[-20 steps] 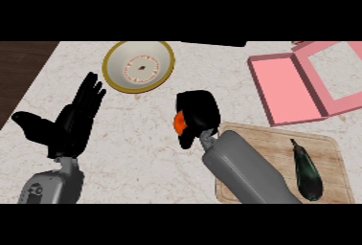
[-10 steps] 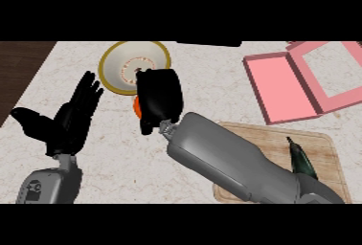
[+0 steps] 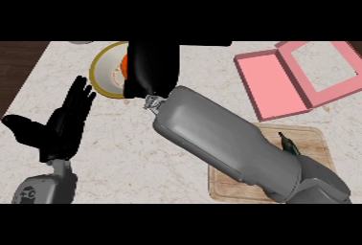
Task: Pick the squash from the cutting board and place it in the cardboard box
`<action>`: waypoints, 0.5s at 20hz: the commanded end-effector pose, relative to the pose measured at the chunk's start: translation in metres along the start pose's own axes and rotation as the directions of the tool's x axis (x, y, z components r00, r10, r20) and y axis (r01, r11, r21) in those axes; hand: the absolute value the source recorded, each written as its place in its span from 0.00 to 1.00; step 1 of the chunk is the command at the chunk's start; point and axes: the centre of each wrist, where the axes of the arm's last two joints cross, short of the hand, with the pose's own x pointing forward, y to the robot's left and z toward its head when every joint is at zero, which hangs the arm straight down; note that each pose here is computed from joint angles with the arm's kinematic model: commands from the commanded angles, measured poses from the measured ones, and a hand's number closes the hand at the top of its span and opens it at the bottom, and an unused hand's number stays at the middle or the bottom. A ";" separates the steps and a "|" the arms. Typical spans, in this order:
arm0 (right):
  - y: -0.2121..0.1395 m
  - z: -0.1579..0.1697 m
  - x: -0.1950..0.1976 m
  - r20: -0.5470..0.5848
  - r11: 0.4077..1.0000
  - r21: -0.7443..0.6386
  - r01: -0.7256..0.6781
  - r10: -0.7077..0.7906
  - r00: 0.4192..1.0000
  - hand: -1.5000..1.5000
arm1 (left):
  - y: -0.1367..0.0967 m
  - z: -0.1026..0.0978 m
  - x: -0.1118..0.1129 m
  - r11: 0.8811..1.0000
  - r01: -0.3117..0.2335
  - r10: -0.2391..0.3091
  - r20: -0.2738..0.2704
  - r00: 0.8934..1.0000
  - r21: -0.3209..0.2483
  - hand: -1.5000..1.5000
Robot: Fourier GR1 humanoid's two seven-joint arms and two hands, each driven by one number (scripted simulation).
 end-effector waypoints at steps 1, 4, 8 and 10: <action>-0.001 -0.016 -0.004 -0.159 0.994 -0.097 0.040 -0.055 0.986 1.00 | 0.006 0.013 0.003 1.000 -0.011 0.011 0.011 1.000 0.001 0.50; -0.029 -0.039 -0.010 -0.205 0.993 -0.104 0.051 -0.071 0.976 1.00 | -0.004 0.013 -0.010 0.999 -0.016 0.017 -0.027 0.999 0.030 0.50; -0.024 -0.060 -0.048 -0.263 0.996 -0.084 0.007 -0.028 0.964 1.00 | 0.010 0.015 0.008 0.999 -0.015 0.015 -0.002 1.000 0.033 0.50; -0.009 -0.063 -0.074 -0.261 0.995 -0.099 0.031 -0.056 0.964 1.00 | 0.002 0.012 0.010 1.000 -0.003 0.003 0.005 1.000 0.026 0.50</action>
